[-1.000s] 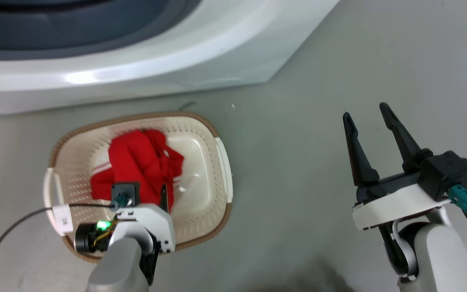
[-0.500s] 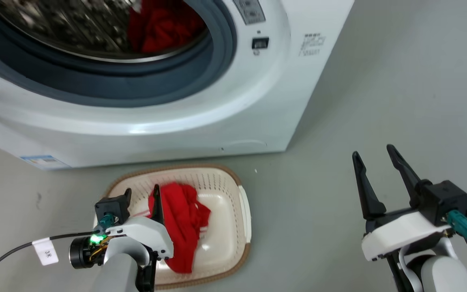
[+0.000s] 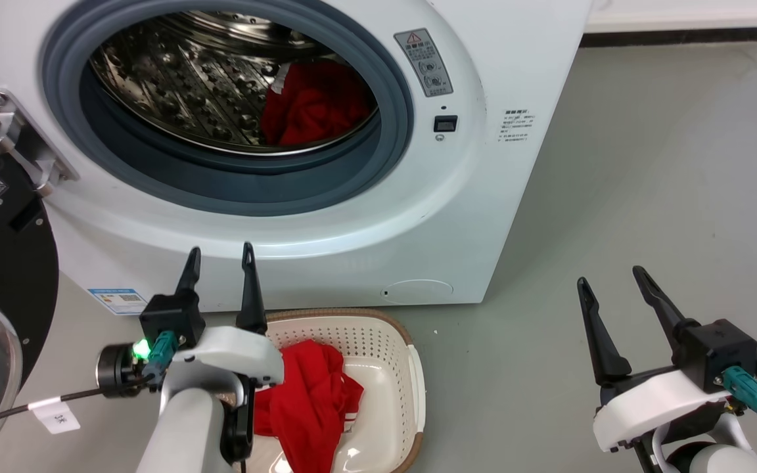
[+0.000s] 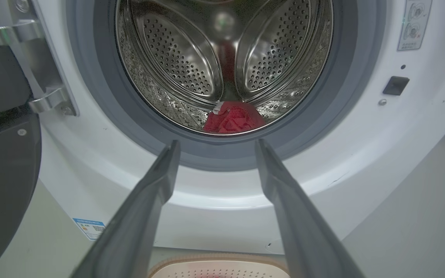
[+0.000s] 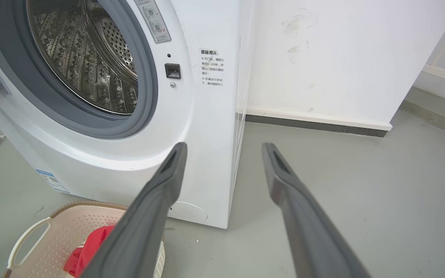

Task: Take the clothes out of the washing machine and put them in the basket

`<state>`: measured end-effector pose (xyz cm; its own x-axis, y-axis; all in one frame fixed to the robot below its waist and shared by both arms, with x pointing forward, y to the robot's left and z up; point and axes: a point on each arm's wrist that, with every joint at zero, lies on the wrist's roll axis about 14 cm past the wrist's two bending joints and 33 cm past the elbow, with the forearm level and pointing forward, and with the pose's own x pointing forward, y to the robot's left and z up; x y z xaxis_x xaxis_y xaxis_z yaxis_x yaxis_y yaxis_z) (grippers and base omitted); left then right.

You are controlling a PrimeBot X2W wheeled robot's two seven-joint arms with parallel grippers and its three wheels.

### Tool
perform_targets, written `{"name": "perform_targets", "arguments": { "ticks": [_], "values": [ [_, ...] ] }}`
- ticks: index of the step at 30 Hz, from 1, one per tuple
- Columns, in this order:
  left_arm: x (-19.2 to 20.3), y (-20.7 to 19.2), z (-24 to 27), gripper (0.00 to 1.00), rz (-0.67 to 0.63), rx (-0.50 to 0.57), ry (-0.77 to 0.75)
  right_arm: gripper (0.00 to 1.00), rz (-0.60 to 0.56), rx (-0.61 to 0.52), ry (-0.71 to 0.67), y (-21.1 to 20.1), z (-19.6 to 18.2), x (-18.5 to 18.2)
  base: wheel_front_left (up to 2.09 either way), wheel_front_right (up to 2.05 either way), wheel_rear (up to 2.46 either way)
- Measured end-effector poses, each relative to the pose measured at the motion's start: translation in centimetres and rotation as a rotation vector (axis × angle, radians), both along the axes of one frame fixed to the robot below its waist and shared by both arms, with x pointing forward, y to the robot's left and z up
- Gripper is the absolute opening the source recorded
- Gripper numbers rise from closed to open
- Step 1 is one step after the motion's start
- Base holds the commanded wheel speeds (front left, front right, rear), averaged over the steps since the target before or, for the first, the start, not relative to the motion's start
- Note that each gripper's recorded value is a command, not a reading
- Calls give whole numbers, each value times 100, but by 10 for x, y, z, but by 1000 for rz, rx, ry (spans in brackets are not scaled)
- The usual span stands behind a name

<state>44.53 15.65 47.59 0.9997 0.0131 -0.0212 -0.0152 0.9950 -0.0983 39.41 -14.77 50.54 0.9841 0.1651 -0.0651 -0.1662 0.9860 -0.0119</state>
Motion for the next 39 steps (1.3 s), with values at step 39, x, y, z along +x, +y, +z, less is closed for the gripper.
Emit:
{"name": "perform_targets", "arguments": {
  "ticks": [39],
  "values": [
    [271,-18,-82,100,-167,61,349,100,-57,12,217,-20,-101,31,0,0,0]
  ]
}}
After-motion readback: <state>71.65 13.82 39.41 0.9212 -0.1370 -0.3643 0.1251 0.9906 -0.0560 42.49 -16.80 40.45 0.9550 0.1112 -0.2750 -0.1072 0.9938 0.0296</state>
